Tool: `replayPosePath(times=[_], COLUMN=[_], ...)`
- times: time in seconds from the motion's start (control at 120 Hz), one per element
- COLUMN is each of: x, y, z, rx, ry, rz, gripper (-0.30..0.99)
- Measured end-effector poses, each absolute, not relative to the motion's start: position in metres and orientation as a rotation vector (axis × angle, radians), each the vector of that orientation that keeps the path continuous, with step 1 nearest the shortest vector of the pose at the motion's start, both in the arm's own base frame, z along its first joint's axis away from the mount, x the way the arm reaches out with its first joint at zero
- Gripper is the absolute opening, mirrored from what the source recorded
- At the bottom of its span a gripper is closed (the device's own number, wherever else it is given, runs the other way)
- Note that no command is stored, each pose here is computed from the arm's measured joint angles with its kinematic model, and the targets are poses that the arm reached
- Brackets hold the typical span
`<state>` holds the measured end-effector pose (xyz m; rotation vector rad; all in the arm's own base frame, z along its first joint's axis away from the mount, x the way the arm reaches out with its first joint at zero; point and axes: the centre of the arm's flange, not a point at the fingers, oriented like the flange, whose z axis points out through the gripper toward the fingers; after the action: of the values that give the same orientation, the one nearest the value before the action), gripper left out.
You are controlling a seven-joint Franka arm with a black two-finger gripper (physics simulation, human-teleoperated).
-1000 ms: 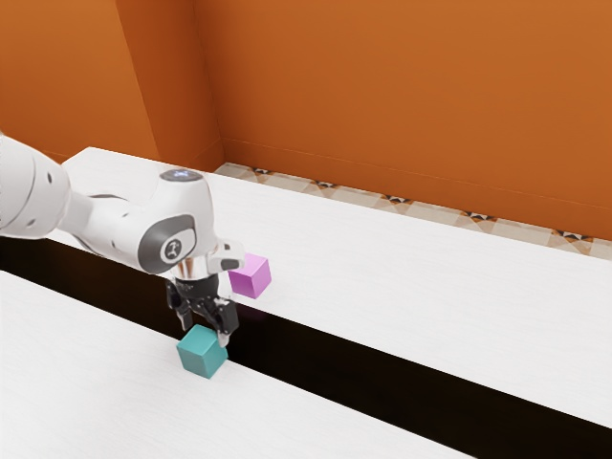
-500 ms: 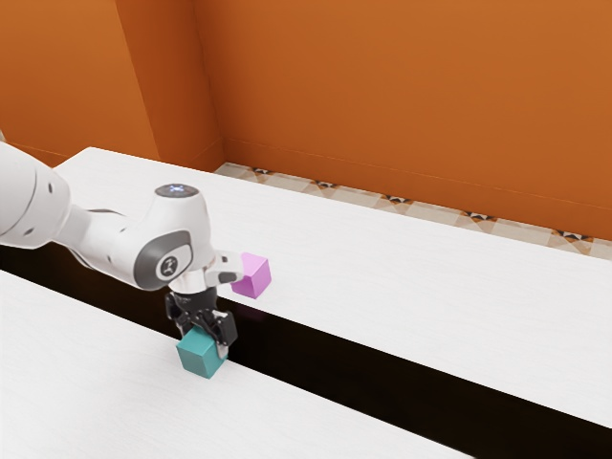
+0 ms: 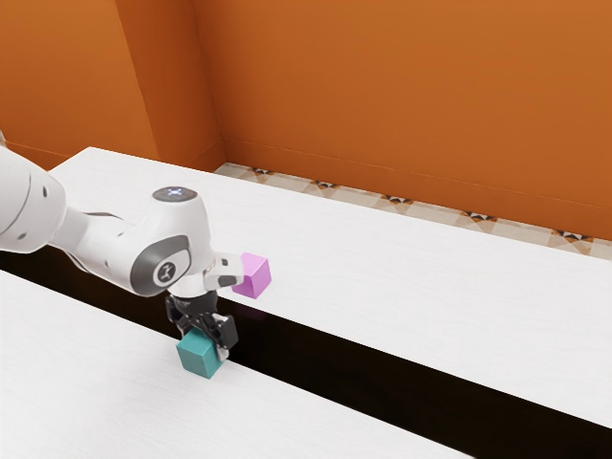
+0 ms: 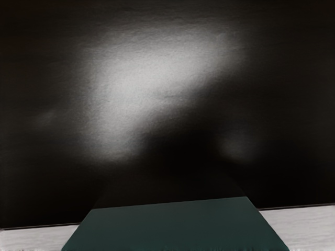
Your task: Pick up the blue block with one arm, and put the blue block on the pink block with one arm
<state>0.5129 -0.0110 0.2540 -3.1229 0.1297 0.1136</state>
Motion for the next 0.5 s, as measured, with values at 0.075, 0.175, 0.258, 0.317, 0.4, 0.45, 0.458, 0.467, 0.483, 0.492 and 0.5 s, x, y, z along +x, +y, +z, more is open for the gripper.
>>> replayPosePath(times=[0.075, 0.175, 0.258, 0.317, 0.4, 0.45, 0.458, 0.467, 0.483, 0.492, 0.5], x=[0.5117, 0.5114, 0.5114, 0.5114, 0.5115, 0.5115, 0.5115, 0.5115, 0.5115, 0.5115, 0.5115], y=[-0.0098, -0.0095, -0.0097, -0.0099, -0.0100, -0.0101, -0.0101, -0.0101, -0.0102, -0.0102, -0.0102], z=[0.2550, 0.2575, 0.2579, 0.2579, 0.2580, 0.2580, 0.2580, 0.2580, 0.2579, 0.2579, 0.2579], rx=[-3.122, -3.121, -3.121, -3.121, -3.120, -3.119, -3.119, -3.119, -3.119, -3.119, -3.119], ry=[0.126, 0.124, 0.125, 0.126, 0.126, 0.126, 0.126, 0.126, 0.125, 0.125, 0.125], rz=[0.111, 0.103, 0.101, 0.101, 0.100, 0.100, 0.099, 0.100, 0.100, 0.099, 0.099], gripper=[0.63, 0.55, 0.47, 0.45, 0.43, 0.43, 0.43, 0.43, 0.43, 0.43, 0.43])
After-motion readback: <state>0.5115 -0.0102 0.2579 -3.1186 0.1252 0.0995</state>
